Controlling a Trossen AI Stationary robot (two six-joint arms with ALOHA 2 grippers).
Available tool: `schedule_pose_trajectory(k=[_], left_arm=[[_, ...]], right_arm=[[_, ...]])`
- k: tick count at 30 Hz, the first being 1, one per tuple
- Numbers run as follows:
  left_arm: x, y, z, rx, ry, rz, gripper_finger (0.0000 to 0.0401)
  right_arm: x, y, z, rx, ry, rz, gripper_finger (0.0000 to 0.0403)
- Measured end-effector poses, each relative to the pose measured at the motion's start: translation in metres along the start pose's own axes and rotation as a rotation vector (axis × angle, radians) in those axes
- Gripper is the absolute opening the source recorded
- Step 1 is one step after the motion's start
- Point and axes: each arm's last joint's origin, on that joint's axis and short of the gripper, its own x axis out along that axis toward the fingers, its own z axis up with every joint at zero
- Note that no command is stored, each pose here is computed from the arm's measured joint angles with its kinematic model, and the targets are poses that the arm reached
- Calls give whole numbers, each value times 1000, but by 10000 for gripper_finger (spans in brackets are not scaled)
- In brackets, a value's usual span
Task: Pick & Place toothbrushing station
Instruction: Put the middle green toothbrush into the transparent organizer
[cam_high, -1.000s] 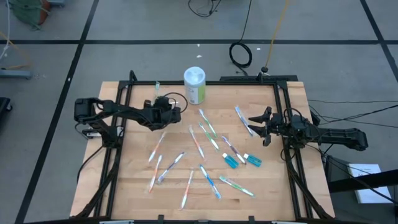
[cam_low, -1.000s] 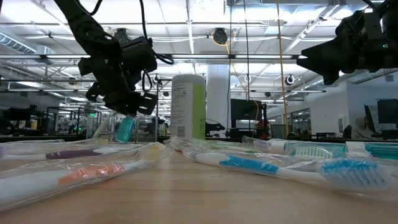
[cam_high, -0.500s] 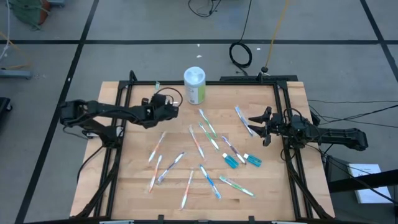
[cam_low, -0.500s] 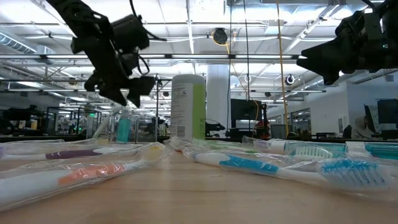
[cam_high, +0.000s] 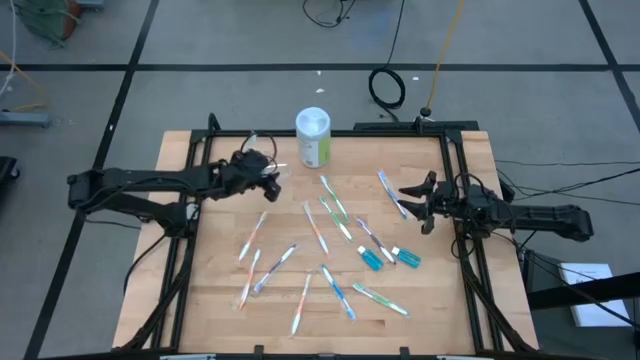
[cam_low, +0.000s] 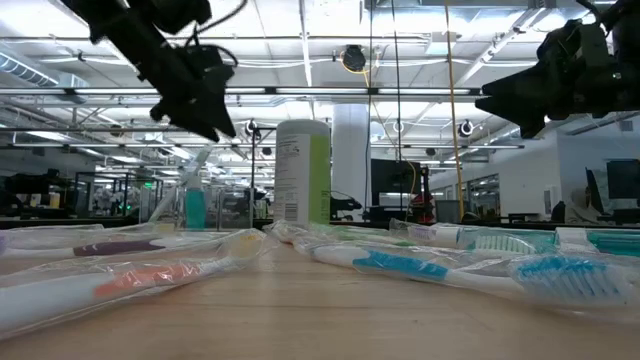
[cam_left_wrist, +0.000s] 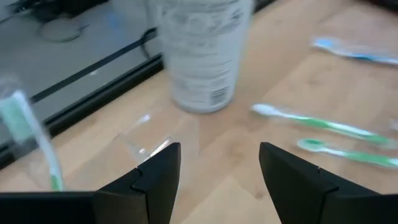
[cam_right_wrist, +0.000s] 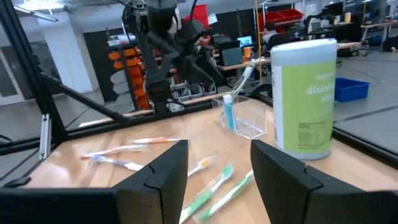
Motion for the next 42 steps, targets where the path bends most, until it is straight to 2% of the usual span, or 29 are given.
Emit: schedule_pose_trajectory(k=[6,11,15,19,25,30,34,38,42], left_arm=[[-20,8,0,36,20,-45,225],[-23,11,-4,41,60,-32,225],[-21,9,-6,40,71,-37,225],[-20,7,-7,47,77,-47,225],[-21,5,-7,72,79,-59,225],[-22,1,-9,71,100,-121,225],[-23,-2,-10,69,125,-197,225],[-24,-3,-10,75,134,-223,225],[-24,-3,-10,84,131,-222,225]], right_arm=[[10,6,8,11,-84,50,169],[25,12,-1,15,-36,77,169],[40,15,-14,34,34,39,169],[77,26,-13,17,141,43,169],[149,52,-19,13,267,66,169],[204,71,-42,79,428,37,169],[240,79,-58,115,550,-13,169],[266,82,-70,113,646,-59,169],[280,80,-62,29,694,-225,169]])
